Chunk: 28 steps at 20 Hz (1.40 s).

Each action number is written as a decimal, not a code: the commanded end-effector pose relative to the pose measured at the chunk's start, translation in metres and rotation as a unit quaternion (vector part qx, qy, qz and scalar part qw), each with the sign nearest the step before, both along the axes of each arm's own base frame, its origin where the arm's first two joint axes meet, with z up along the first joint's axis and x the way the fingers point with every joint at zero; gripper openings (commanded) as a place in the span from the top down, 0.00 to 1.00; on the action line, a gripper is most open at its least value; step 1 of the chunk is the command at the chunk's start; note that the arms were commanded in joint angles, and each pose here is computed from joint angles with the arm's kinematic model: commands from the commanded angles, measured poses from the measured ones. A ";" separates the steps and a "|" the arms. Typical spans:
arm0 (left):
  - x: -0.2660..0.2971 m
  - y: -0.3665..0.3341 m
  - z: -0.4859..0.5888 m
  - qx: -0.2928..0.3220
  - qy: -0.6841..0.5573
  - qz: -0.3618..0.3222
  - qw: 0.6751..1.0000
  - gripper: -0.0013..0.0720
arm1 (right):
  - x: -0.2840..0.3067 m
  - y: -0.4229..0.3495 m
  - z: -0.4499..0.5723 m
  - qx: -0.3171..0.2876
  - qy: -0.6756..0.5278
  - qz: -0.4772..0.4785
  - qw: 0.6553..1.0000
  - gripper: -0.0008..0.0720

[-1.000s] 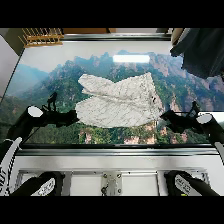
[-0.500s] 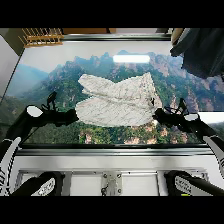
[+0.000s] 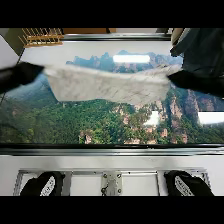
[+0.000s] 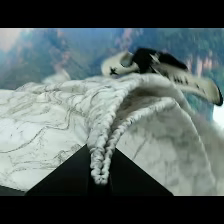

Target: Fold the clothes and pants, and hang the long-sleeved shirts on hangers.

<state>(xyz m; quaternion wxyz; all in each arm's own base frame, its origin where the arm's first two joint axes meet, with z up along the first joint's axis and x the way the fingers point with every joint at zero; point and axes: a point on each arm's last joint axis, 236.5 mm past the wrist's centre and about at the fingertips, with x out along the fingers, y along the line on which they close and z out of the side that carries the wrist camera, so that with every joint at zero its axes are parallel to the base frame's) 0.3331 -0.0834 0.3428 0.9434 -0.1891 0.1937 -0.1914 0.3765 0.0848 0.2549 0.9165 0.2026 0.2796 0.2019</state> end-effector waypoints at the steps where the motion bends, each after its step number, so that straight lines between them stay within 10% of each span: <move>1: -0.100 -0.008 0.142 0.013 -0.203 0.018 0.979 0.97 | -0.075 0.015 0.111 0.016 -0.097 -0.005 0.995 0.95; 6: -0.158 -0.016 0.181 -0.001 -0.267 0.022 0.963 0.97 | -0.142 0.030 0.132 0.086 -0.078 -0.018 0.993 0.95; 11: -0.063 -0.005 0.101 -0.009 -0.124 0.015 0.992 0.97 | -0.147 0.039 0.069 0.104 0.098 -0.009 0.990 0.95; 20: 0.150 -0.031 -0.171 -0.047 0.211 -0.025 0.976 0.97 | -0.001 0.017 -0.134 0.023 0.322 -0.067 0.944 0.95; 28: 0.166 -0.040 -0.189 -0.027 0.261 -0.059 0.963 0.97 | 0.052 -0.023 -0.154 -0.035 0.283 -0.101 0.953 0.95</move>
